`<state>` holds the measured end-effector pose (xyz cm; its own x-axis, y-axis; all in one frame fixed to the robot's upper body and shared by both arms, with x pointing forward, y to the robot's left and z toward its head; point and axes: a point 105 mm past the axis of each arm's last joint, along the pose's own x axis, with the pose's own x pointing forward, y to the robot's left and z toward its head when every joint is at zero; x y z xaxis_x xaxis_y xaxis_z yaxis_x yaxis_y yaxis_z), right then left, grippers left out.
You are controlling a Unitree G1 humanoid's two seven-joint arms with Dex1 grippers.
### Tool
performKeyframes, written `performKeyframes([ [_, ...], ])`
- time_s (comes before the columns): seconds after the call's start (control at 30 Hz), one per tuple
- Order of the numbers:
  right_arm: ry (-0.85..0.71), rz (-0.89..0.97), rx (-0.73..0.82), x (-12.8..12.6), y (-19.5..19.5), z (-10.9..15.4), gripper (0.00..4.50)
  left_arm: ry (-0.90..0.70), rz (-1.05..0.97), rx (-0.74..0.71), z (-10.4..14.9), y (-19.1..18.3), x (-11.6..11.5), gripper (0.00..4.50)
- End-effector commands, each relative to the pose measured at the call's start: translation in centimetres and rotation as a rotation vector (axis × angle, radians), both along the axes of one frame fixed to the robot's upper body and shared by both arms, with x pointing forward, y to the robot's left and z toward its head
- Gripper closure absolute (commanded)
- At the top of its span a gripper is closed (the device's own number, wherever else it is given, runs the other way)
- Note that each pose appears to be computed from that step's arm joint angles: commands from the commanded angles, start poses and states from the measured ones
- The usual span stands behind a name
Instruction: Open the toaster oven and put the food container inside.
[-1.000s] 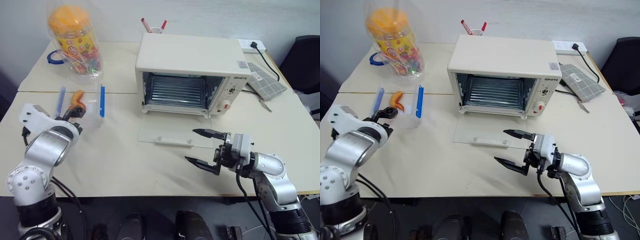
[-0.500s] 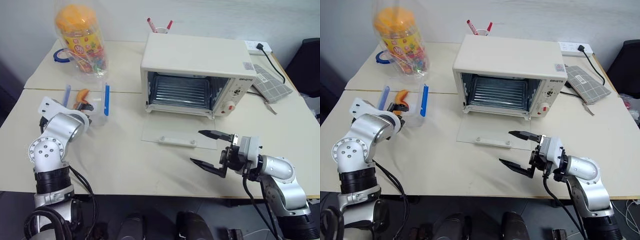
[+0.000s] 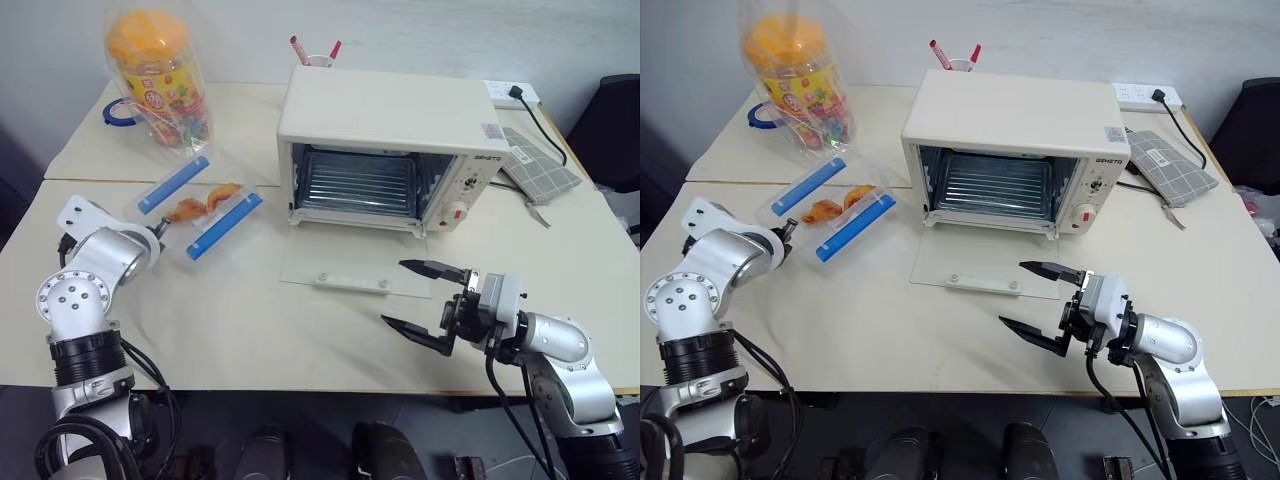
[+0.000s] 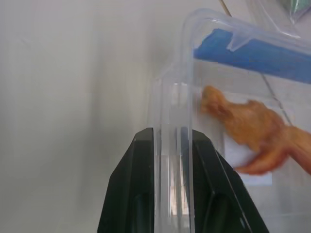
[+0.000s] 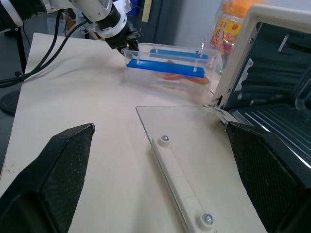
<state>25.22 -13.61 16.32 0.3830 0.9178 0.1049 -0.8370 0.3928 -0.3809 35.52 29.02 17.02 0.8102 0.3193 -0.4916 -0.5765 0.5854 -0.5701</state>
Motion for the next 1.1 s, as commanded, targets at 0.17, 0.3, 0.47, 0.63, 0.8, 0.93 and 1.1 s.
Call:
performKeyframes([
  [0.17,-0.047,-0.012,0.001,-0.4,-0.4,1.0,0.00,-0.030,0.034,0.089,1.9,3.1,-0.8,3.80],
  [0.3,-0.041,-0.016,-0.004,-0.4,-0.6,0.9,0.00,-0.065,-0.110,0.245,4.5,4.5,-1.5,4.33],
  [0.47,-0.034,-0.023,-0.009,-0.4,-0.9,0.9,0.00,-0.059,-0.479,0.333,6.1,2.6,-2.8,4.41],
  [0.63,-0.026,-0.045,-0.016,-0.3,-1.4,0.8,0.00,0.055,-0.731,0.440,6.1,1.6,-4.7,4.41],
  [0.8,-0.022,-0.095,-0.034,-0.5,-2.6,0.8,0.00,0.038,-0.898,0.416,5.8,-1.5,-4.8,4.41],
  [0.93,-0.014,-0.173,-0.052,-1.1,-4.3,0.7,0.00,-0.011,-1.012,0.393,5.6,-5.3,-4.0,4.41],
  [1.1,0.005,-0.257,-0.073,-2.5,-5.8,0.3,0.00,-0.076,-1.106,0.399,5.9,-10.5,-2.6,4.41],
])
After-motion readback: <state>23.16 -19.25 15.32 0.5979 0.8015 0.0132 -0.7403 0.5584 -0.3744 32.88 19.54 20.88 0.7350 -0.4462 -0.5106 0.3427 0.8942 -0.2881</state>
